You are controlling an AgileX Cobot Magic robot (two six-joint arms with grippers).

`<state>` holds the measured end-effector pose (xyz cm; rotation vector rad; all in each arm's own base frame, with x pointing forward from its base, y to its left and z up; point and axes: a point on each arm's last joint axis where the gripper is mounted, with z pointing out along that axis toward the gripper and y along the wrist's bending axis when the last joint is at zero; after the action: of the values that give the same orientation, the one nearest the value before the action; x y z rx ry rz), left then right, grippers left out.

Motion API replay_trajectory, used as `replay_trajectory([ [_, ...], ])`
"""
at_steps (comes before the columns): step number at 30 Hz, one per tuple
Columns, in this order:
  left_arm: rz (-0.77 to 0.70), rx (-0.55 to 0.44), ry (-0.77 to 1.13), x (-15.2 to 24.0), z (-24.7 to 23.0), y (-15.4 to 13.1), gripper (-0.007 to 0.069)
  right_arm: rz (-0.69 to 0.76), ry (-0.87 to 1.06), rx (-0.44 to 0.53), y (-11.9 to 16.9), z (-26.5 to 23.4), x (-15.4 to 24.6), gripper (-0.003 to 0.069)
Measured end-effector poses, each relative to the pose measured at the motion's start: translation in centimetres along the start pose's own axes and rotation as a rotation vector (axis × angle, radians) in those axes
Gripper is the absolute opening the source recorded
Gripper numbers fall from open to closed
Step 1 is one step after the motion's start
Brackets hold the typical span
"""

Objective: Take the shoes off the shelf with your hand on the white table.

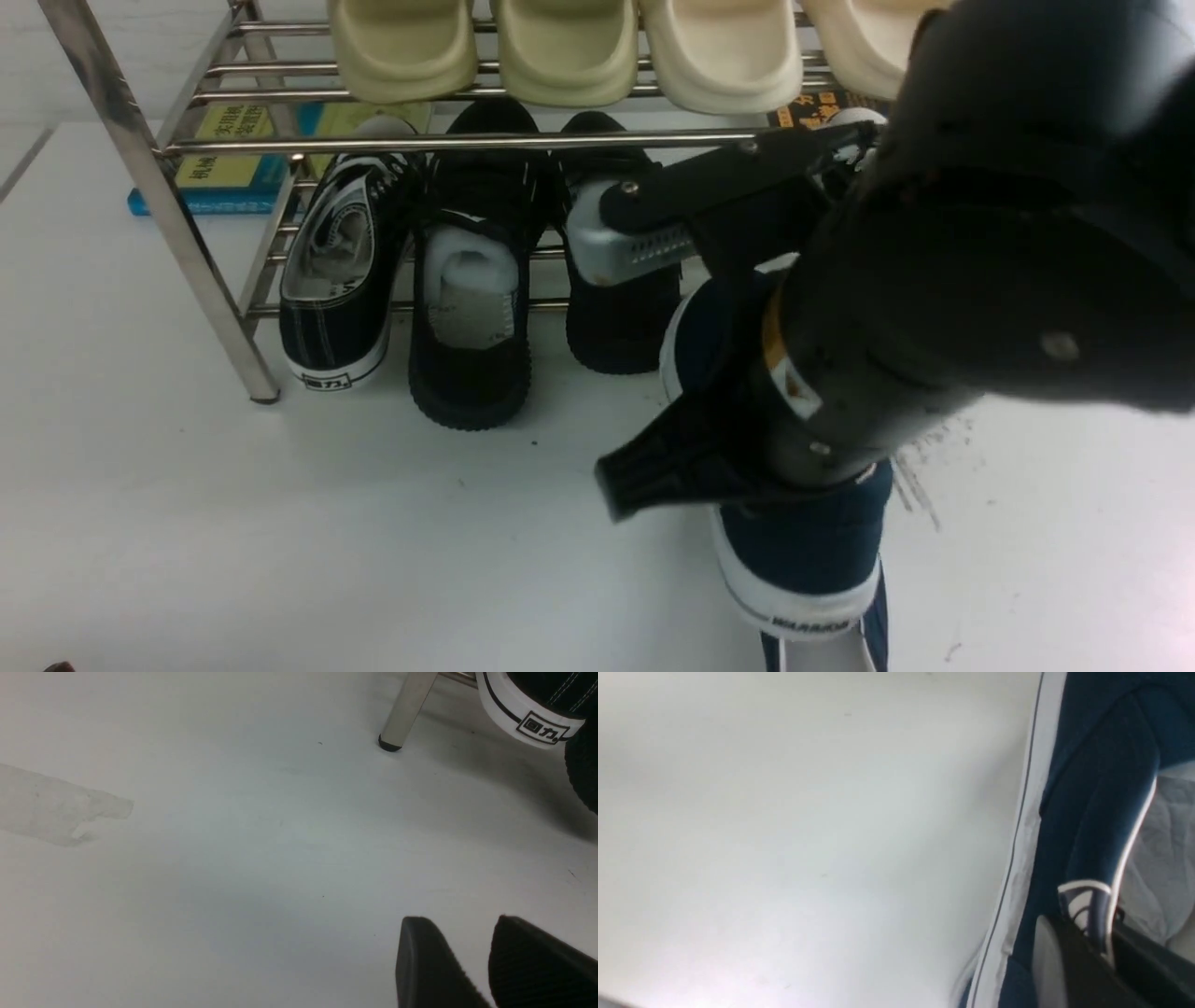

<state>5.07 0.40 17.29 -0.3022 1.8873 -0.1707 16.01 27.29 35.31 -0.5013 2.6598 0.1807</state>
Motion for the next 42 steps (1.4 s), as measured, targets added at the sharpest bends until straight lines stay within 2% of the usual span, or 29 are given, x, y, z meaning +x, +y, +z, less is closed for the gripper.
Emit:
replay_trajectory([
  [5,0.0,0.0,0.0,0.0,0.0,0.0,0.0239,-0.016,0.0,-0.036,2.8,-0.9,2.3,0.0046],
  [9,0.0,0.0,0.0,0.0,0.0,0.0,0.0239,-0.005,0.016,-0.031,4.8,0.2,3.4,0.0046],
  [19,0.0,0.0,0.0,0.0,0.0,0.0,0.0239,0.003,0.028,0.079,8.4,9.0,3.7,0.0046],
  [30,0.0,0.0,0.0,0.0,0.0,0.0,0.0239,0.115,0.056,0.183,8.3,14.3,3.7,0.0046],
  [36,0.0,0.0,0.0,0.0,0.0,0.0,0.0239,0.198,0.127,0.186,7.5,15.4,3.4,0.0048],
  [42,0.0,0.0,0.0,0.0,0.0,0.0,0.0239,0.224,0.146,0.19,7.2,15.5,3.2,0.0069],
])
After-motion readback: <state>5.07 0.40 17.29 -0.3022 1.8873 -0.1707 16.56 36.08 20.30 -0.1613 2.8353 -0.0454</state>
